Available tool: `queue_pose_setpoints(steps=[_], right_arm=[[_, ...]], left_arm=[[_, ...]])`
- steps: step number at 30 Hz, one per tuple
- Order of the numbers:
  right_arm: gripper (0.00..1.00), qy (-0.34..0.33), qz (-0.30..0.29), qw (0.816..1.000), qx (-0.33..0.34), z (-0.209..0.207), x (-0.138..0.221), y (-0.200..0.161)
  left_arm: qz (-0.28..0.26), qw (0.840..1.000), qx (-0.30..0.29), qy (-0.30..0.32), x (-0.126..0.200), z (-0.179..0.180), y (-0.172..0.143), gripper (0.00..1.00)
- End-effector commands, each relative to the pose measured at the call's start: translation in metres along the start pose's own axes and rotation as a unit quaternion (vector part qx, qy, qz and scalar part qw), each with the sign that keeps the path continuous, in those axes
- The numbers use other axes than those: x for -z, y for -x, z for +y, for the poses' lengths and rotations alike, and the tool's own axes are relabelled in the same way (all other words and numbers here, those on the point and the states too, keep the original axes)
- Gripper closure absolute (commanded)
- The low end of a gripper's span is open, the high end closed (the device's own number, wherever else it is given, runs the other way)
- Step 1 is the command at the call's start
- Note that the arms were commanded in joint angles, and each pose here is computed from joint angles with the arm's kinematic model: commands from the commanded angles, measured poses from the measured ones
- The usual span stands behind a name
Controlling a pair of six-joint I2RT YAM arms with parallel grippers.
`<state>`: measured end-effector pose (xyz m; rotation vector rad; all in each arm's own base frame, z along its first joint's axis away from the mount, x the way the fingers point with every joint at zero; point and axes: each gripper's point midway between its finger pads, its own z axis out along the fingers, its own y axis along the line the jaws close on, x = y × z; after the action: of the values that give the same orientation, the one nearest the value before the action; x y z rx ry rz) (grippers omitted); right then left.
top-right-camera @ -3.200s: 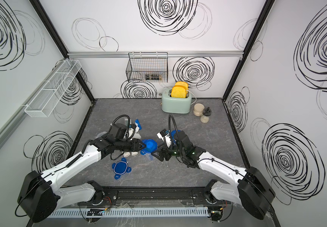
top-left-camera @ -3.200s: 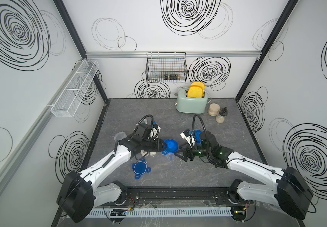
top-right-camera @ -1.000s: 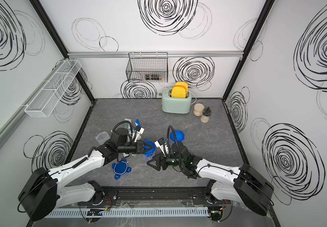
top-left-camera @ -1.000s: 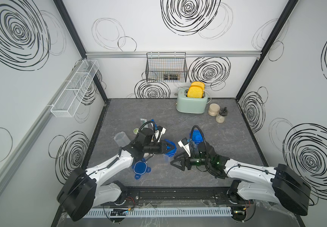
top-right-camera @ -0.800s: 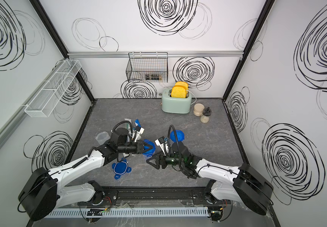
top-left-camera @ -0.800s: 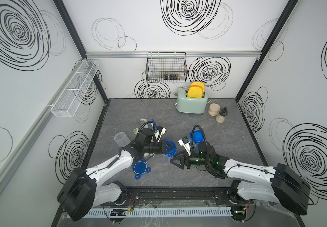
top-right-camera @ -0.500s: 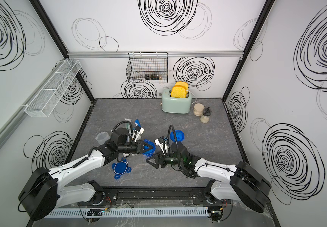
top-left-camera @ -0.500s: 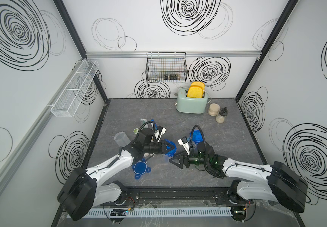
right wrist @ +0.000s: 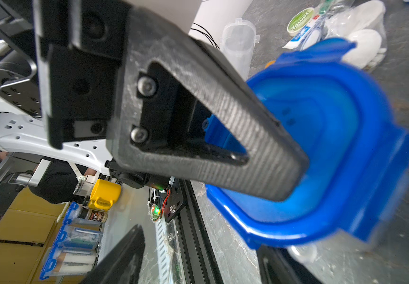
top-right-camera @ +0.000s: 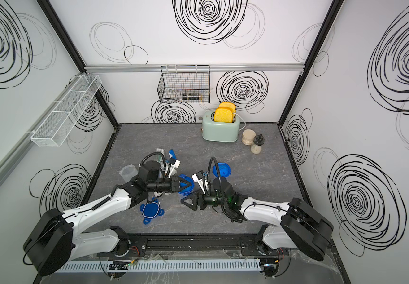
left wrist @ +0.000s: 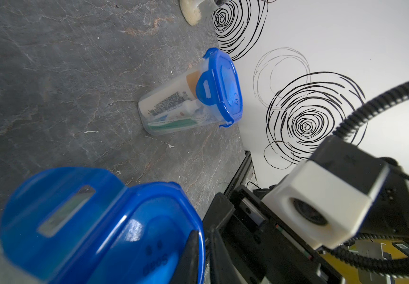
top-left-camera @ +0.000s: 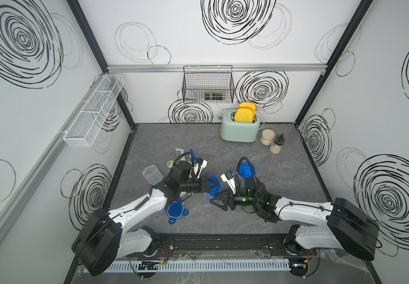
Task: Take out toiletry kits
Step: Unfasten the latch on the container.
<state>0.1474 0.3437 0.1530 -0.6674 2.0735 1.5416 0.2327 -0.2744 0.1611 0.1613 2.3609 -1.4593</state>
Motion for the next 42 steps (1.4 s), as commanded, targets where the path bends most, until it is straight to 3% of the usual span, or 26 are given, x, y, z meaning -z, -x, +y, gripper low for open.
queue_pose_setpoints(steps=[1,12,30,38,42], right_arm=[[0.27,0.052,-0.035,0.997,0.045,0.028,0.0,0.021],[0.27,0.104,-0.054,0.989,0.086,0.047,0.004,0.027],[0.26,0.194,-0.017,0.97,0.147,0.079,0.001,0.015],[0.24,0.147,0.036,0.977,0.149,0.057,-0.002,-0.006],[0.24,0.124,0.045,0.979,0.155,0.047,0.008,-0.009]], left_arm=[[0.032,0.995,0.058,0.07,-0.004,0.051,-0.028,0.85],[0.034,0.994,0.064,0.079,-0.006,0.063,-0.036,0.86],[0.041,0.993,0.069,0.085,-0.009,0.071,-0.044,0.87],[0.032,0.995,0.046,0.076,-0.005,0.052,-0.031,0.86],[0.013,0.998,0.008,0.054,0.004,0.018,-0.009,0.76]])
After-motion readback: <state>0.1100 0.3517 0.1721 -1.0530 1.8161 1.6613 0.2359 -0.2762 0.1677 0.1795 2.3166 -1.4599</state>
